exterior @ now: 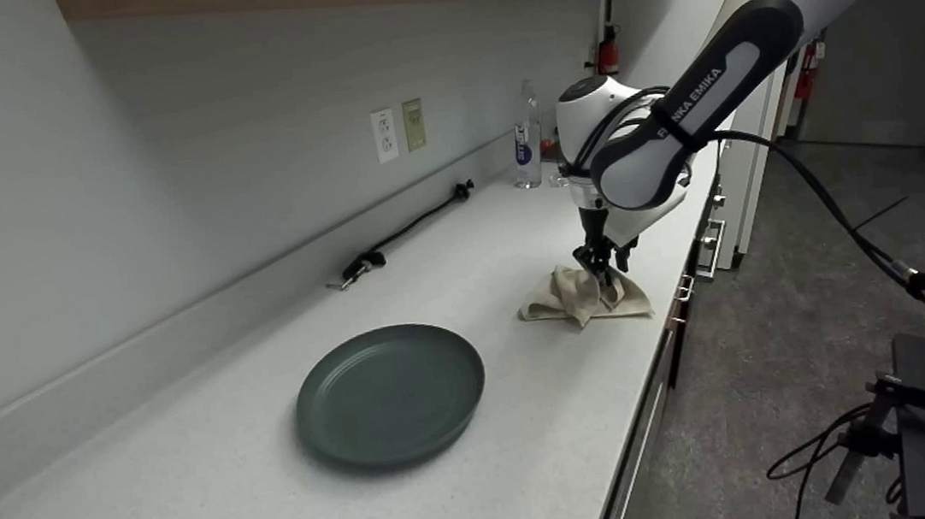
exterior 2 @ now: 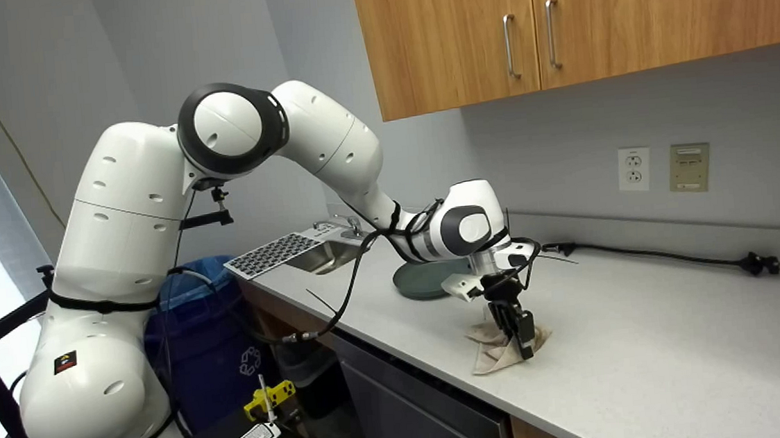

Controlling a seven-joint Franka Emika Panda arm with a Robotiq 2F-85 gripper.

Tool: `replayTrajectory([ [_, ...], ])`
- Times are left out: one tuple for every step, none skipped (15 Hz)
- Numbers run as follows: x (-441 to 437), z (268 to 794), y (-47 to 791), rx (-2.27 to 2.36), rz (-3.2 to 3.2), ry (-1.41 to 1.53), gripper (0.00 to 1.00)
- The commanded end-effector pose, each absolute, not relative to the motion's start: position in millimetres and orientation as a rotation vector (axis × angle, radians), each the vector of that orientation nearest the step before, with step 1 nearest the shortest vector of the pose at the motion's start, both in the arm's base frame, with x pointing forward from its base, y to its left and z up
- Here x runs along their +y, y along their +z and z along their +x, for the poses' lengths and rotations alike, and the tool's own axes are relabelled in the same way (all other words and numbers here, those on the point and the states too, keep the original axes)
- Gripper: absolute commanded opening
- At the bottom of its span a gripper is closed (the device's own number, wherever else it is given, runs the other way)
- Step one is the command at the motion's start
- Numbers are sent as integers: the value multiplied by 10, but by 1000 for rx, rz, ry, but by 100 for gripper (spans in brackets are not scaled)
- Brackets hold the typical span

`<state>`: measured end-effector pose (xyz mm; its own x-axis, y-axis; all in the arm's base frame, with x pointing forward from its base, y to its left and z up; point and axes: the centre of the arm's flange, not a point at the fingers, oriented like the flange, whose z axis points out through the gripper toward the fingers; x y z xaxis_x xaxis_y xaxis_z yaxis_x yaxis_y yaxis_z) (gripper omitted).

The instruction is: Unfold the cloth on the countertop

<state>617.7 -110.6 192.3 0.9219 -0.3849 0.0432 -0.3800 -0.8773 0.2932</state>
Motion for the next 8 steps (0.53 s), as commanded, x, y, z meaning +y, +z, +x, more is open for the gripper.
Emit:
replayTrajectory([
  [-932, 6148, 2065, -581, 2741, 22, 74],
  [-866, 6148, 2120, -569, 2735, 25, 81],
  [-761, 6143, 2194, -554, 2732, 22, 89],
  [-660, 6141, 2253, -538, 2735, 11, 96],
  [-563, 6139, 2310, -514, 2747, 0, 100],
  [-468, 6132, 2359, -489, 2765, -17, 100],
  [-385, 6126, 2399, -473, 2777, -31, 100],
  [-312, 6117, 2434, -459, 2781, -39, 100],
])
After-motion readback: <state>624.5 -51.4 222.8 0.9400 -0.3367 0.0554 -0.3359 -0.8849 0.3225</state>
